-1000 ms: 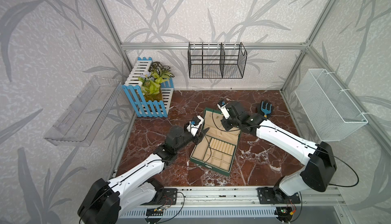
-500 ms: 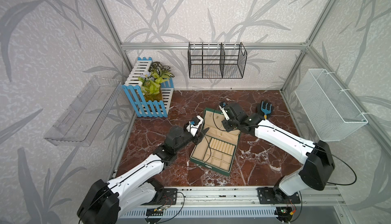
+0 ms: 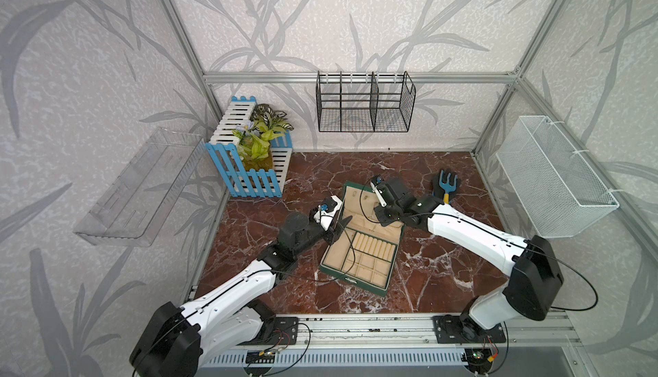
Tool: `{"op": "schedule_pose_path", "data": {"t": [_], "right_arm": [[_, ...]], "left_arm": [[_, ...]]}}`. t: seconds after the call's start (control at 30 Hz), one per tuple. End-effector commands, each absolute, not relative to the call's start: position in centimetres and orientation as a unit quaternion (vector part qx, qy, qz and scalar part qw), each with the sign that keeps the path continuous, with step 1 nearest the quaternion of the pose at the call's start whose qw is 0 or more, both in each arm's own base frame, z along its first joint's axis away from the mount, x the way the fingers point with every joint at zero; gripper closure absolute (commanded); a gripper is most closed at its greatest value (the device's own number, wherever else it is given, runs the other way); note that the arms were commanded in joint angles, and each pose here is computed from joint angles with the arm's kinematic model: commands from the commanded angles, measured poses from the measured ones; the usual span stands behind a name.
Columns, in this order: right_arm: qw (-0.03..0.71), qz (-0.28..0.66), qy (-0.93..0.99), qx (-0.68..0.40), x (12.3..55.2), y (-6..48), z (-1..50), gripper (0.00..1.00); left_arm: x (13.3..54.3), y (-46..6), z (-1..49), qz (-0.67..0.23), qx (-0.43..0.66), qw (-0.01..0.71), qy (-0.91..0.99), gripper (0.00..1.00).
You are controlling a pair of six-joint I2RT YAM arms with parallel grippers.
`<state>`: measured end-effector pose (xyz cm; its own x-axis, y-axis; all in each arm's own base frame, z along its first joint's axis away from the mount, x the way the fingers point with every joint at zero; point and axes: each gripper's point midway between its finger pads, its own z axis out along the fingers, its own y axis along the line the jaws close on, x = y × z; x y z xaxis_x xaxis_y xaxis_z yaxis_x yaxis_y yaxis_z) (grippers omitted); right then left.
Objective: Put jewelry chain into jewelry box
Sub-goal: Hang the necklace on the jewelry box clasp.
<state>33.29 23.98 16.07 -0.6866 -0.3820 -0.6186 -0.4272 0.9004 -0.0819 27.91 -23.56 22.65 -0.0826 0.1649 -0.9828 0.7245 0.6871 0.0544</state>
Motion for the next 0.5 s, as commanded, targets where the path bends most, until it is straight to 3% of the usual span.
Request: {"op": "schedule_pose_path", "data": {"t": [0.0, 0.47], "right_arm": [[0.317, 0.045, 0.923, -0.213, 32.9, 24.3, 14.7, 1.0], [0.3, 0.071, 0.931, -0.195, 32.3, 24.7, 12.7, 1.0]], "left_arm": [[27.5, -23.7, 22.3, -0.249, 0.32, 0.589, 0.7, 0.43], [27.6, -24.3, 21.3, -0.261, 0.321, 0.574, 0.707, 0.44]]}}
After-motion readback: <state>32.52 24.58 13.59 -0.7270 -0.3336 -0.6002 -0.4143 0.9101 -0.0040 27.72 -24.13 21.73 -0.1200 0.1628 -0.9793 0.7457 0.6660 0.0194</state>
